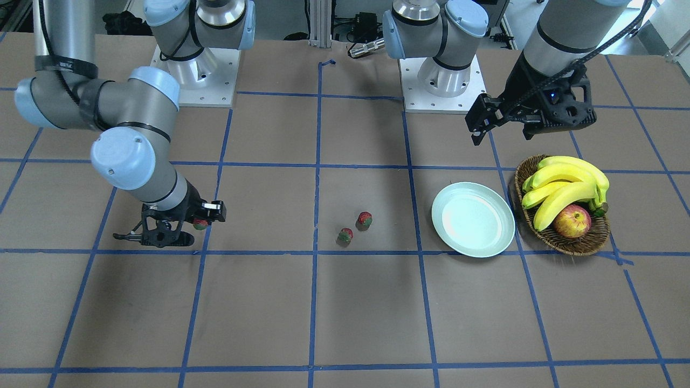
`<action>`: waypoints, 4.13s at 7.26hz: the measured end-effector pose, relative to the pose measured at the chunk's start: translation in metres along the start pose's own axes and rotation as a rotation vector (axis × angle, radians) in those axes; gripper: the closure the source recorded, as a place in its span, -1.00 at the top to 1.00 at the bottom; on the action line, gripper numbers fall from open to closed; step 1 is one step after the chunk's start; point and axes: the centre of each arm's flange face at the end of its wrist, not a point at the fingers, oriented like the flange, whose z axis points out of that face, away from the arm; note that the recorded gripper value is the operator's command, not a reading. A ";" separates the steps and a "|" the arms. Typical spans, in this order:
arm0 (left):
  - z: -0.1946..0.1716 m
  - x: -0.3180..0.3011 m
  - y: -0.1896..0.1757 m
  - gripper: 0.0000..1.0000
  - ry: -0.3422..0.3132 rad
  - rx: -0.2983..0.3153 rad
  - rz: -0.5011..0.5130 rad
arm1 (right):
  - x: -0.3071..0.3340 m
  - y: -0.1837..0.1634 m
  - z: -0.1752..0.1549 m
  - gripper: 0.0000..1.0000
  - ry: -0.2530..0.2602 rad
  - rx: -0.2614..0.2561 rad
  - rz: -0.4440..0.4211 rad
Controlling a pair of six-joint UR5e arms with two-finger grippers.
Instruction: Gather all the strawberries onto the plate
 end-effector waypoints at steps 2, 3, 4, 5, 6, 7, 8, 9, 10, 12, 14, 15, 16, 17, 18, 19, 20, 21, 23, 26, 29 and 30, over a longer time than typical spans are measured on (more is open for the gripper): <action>0.016 0.001 -0.002 1.00 0.004 0.002 0.000 | -0.094 0.003 0.013 -1.00 -0.046 0.013 0.118; 0.018 0.001 -0.004 1.00 0.004 0.014 0.000 | -0.128 0.006 0.018 -1.00 -0.085 0.013 0.154; 0.018 0.000 -0.005 1.00 0.001 0.021 -0.001 | -0.151 0.009 0.022 -0.98 -0.135 0.005 0.174; 0.018 0.000 -0.005 1.00 0.000 0.025 -0.002 | -0.172 0.015 0.028 -0.88 -0.180 -0.001 0.183; 0.018 0.000 -0.006 1.00 -0.001 0.026 -0.003 | -0.193 0.020 0.037 -0.88 -0.211 -0.003 0.186; 0.019 0.000 -0.007 1.00 -0.002 0.026 -0.003 | -0.207 0.026 0.046 -0.67 -0.230 -0.007 0.182; 0.020 0.000 -0.007 1.00 -0.002 0.025 -0.002 | -0.218 0.032 0.054 -0.51 -0.243 -0.020 0.173; 0.019 0.000 -0.008 1.00 -0.003 0.026 -0.002 | -0.225 0.036 0.061 -0.32 -0.247 -0.032 0.166; 0.019 0.000 -0.007 1.00 -0.003 0.027 -0.002 | -0.230 0.040 0.065 0.12 -0.255 -0.046 0.160; 0.019 0.000 -0.007 1.00 -0.003 0.026 -0.002 | -0.234 0.042 0.070 0.99 -0.282 -0.075 0.158; 0.020 0.000 -0.007 1.00 -0.004 0.025 -0.002 | -0.235 0.042 0.067 1.00 -0.283 -0.070 0.157; 0.020 0.000 -0.007 1.00 -0.004 0.024 -0.002 | -0.235 0.042 0.059 1.00 -0.280 -0.052 0.154; 0.021 0.000 -0.007 1.00 -0.003 0.022 -0.002 | -0.231 0.041 0.042 1.00 -0.249 -0.003 0.145; 0.022 0.000 -0.008 1.00 -0.002 0.021 -0.002 | -0.217 0.041 0.015 1.00 -0.175 0.062 0.135; 0.022 0.000 -0.009 1.00 0.001 0.019 -0.004 | -0.196 0.039 -0.017 1.00 -0.107 0.103 0.137; 0.023 -0.001 -0.010 1.00 -0.001 0.015 -0.006 | -0.170 0.030 -0.058 1.00 -0.051 0.132 0.122; 0.021 -0.002 -0.009 1.00 -0.005 0.015 -0.008 | -0.142 0.020 -0.107 1.00 0.009 0.156 0.066; 0.019 -0.003 -0.009 1.00 -0.008 0.016 -0.005 | -0.119 0.016 -0.155 1.00 0.050 0.151 0.019; 0.026 0.000 -0.014 1.00 -0.002 0.004 0.010 | -0.085 0.023 -0.230 1.00 0.071 0.136 -0.038; 0.053 0.043 -0.033 1.00 0.022 0.040 0.076 | -0.066 0.040 -0.268 1.00 0.066 0.166 -0.060; 0.093 0.117 -0.042 1.00 0.053 0.059 0.201 | -0.052 0.037 -0.270 1.00 0.067 0.174 -0.042; 0.107 0.135 -0.047 1.00 0.084 0.075 0.228 | -0.038 0.035 -0.275 1.00 0.063 0.181 -0.028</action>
